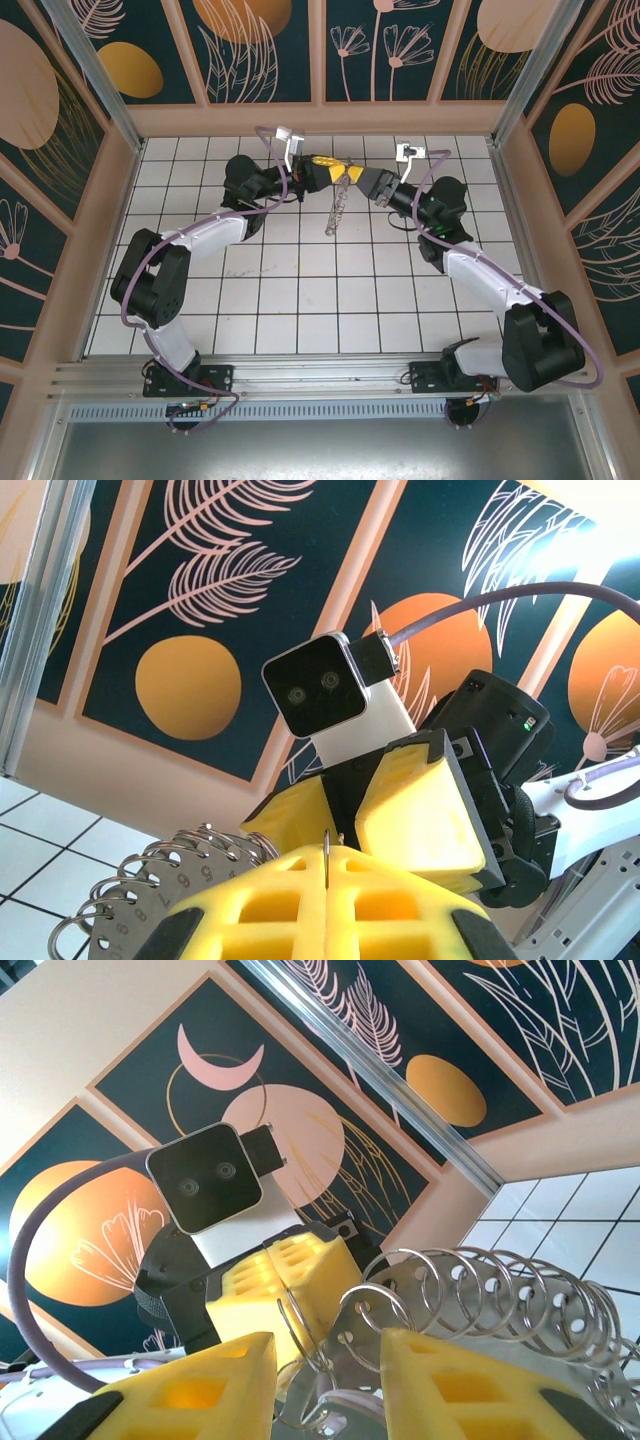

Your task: Put the keys on the keyring

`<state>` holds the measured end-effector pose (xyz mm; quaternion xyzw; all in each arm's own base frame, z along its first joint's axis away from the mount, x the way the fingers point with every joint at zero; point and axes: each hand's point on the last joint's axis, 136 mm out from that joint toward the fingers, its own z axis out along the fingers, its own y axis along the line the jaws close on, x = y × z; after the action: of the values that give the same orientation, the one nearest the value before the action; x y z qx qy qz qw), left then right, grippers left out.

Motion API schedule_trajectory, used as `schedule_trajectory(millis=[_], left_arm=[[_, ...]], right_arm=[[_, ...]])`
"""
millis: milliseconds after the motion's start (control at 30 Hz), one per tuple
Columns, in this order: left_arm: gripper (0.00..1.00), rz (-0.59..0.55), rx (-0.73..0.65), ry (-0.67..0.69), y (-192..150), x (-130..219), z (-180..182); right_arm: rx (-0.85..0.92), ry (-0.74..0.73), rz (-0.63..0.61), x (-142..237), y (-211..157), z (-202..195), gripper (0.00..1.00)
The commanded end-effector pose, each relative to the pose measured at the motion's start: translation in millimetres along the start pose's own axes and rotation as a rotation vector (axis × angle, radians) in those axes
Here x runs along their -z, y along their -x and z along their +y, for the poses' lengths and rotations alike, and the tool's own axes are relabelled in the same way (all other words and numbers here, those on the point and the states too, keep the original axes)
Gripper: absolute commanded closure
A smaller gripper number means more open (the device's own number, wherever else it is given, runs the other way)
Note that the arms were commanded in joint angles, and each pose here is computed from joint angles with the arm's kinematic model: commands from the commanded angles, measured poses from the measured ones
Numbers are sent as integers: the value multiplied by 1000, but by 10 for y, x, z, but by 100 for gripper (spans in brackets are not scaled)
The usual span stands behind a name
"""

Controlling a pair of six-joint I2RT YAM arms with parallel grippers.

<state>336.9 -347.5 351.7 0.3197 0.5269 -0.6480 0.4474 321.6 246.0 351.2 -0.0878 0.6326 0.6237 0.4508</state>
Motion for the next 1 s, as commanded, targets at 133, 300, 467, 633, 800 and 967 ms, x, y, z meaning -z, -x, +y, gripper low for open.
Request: schedule_trajectory(millis=[133, 300, 467, 633, 800, 967], left_arm=[[100, -39, -51, -58, 138, -30, -156], [100, -39, -43, -67, 144, -48, -154], [100, -39, -39, -69, 142, -55, -144], [100, -38, -32, -75, 127, -77, -149], [100, -38, -33, -79, 128, -86, -161], [100, -42, -26, -80, 134, -105, -156]], right_arm=[[106, -6, -35, 98, 107, 228, 65], [107, 28, -25, 32, 123, 265, 65], [118, 62, -24, -32, 157, 314, 67], [123, 77, -21, -78, 158, 344, 70], [121, 82, -17, -91, 142, 346, 72], [117, 86, -4, -112, 104, 325, 77]])
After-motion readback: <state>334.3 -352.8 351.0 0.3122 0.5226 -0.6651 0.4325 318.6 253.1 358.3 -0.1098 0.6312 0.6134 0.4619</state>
